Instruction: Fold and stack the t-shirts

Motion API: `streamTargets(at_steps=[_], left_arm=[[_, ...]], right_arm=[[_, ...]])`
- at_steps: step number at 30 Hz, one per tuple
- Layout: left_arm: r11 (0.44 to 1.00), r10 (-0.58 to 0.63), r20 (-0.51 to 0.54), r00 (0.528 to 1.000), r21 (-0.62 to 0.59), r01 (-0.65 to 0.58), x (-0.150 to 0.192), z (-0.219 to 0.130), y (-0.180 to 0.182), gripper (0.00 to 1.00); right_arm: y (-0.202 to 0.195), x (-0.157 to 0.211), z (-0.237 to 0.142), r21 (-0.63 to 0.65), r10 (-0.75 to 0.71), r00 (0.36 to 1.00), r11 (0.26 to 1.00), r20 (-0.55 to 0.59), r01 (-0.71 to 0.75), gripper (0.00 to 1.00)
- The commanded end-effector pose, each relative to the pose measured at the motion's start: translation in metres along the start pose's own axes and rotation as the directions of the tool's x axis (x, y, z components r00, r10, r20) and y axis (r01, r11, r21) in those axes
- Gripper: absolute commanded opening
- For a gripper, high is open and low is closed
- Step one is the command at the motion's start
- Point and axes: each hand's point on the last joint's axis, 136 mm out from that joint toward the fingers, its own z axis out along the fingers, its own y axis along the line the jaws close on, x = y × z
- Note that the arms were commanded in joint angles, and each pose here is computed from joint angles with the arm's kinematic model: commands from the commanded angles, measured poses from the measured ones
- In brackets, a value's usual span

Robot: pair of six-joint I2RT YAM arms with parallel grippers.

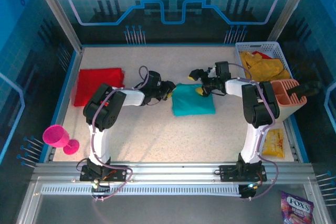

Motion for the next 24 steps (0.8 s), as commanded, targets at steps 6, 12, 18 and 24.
streamTargets(at_steps=[6, 12, 18, 24], left_arm=[[0.996, 0.065, -0.014, 0.998, 0.058, -0.064, 0.003, -0.026, -0.042, 0.42], [0.979, 0.137, -0.057, 0.989, 0.161, -0.126, 0.044, -0.050, -0.100, 0.43], [0.970, 0.080, -0.105, 0.991, 0.235, -0.053, 0.079, -0.038, -0.107, 0.43], [0.968, 0.029, -0.160, 0.987, 0.249, 0.012, 0.105, -0.008, -0.094, 0.42]], right_arm=[[0.044, 0.002, -0.020, -0.129, -0.054, 0.998, 0.990, -0.035, 0.049, 0.96], [0.069, 0.015, -0.046, -0.151, -0.076, 0.997, 0.986, -0.011, 0.073, 0.96], [0.058, 0.042, -0.066, -0.090, -0.016, 0.999, 0.996, 0.029, 0.018, 0.98], [0.030, 0.066, -0.059, -0.073, 0.042, 0.998, 0.997, 0.055, -0.038, 0.98]])
